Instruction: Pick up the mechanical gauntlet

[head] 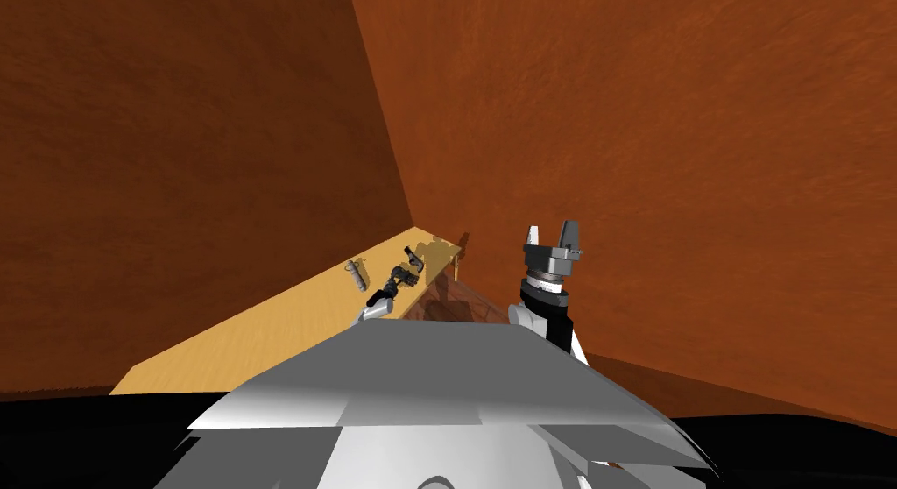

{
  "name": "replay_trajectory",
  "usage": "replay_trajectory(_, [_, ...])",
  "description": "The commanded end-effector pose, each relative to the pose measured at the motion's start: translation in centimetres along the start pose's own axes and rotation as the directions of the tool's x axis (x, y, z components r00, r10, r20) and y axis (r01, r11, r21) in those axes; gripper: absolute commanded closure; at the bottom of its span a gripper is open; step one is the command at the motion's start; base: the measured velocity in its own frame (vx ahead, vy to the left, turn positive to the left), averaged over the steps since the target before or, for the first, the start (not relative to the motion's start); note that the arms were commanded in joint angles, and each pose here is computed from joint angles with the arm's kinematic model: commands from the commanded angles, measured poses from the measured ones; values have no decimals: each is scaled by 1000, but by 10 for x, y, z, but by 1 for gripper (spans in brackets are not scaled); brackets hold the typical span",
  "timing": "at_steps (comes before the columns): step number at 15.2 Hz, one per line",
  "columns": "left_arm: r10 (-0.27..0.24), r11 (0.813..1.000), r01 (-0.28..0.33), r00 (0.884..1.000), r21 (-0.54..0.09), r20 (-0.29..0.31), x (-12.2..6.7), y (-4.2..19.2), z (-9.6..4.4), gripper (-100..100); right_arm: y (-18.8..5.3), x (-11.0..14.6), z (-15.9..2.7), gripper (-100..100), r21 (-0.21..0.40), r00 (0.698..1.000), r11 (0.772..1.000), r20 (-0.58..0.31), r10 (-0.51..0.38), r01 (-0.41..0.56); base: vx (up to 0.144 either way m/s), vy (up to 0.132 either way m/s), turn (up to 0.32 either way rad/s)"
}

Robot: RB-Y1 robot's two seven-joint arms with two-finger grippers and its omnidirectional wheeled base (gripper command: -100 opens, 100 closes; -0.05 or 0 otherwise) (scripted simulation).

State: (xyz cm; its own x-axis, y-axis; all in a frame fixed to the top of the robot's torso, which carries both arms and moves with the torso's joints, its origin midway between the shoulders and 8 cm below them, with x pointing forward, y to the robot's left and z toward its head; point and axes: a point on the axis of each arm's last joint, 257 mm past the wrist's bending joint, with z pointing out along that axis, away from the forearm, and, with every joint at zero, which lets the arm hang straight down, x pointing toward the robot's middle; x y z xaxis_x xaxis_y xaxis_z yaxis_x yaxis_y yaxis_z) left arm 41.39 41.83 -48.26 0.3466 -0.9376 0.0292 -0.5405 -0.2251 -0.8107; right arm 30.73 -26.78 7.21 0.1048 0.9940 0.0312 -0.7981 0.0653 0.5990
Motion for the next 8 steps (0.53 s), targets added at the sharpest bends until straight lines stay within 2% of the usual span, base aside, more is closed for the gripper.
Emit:
replay_trajectory(1, [-2,1000,2,1000,2,3,0,3,2,-100,0,0,0,0,0,1000,1000,0,0,0,58,40,-26])
replay_trajectory(2, [-1,1000,1,1000,1,1,0,1,1,-100,0,0,0,0,0,1000,1000,0,0,0,34,25,-10])
replay_trajectory(3, [-1,1000,1,1000,2,2,0,1,1,100,0,0,0,0,0,1000,1000,0,0,0,12,10,-2])
replay_trajectory(8, [1,1000,-1,1000,2,-1,0,-2,-2,100,0,0,0,0,0,1000,1000,0,0,0,-4,-2,7])
